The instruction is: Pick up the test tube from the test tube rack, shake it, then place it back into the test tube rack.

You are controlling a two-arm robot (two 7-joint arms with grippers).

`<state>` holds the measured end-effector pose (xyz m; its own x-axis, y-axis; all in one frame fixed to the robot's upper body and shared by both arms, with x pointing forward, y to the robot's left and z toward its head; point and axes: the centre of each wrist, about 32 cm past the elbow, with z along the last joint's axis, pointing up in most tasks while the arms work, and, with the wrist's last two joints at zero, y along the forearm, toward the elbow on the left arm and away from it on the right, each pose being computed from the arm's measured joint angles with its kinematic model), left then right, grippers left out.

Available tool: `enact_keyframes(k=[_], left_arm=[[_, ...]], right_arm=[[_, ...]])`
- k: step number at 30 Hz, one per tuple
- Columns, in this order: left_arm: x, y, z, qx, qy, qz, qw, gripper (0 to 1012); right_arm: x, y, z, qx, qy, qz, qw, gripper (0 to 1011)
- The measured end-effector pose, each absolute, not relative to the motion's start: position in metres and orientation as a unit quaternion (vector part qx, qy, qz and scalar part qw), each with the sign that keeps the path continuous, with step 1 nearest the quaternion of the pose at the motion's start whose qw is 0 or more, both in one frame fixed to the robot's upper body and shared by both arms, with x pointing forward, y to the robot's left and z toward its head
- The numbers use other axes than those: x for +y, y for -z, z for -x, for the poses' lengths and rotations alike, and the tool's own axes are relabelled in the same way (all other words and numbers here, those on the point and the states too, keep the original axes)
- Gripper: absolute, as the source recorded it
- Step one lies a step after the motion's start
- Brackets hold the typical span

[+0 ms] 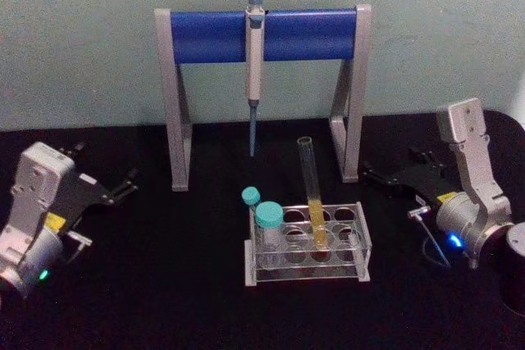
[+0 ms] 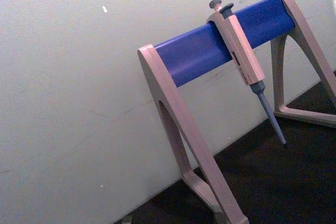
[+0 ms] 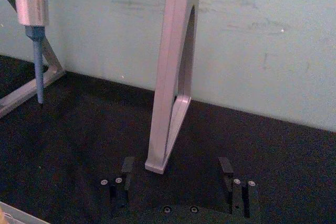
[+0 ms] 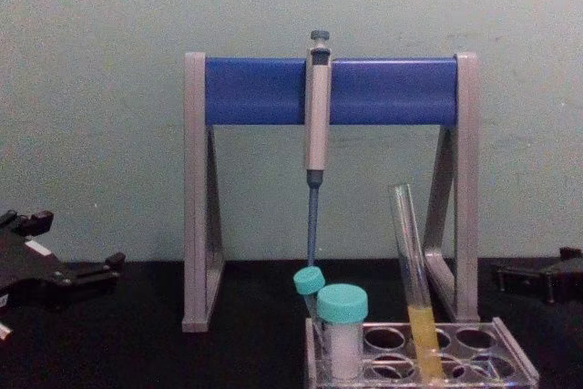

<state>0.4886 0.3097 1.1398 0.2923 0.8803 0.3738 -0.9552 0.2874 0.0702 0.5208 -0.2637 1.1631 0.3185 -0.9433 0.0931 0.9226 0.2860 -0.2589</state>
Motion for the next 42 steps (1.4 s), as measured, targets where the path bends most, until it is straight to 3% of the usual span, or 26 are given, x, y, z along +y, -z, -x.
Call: enact_keyframes(k=[42], left_arm=[[0.3097,-1.1398,-0.4886,-0.132,-0.58,-0.141,0.791,1001]], right_arm=[[-0.2638,-1.1647,-0.5202,0.035,0.58,0.129,0.804,1000]])
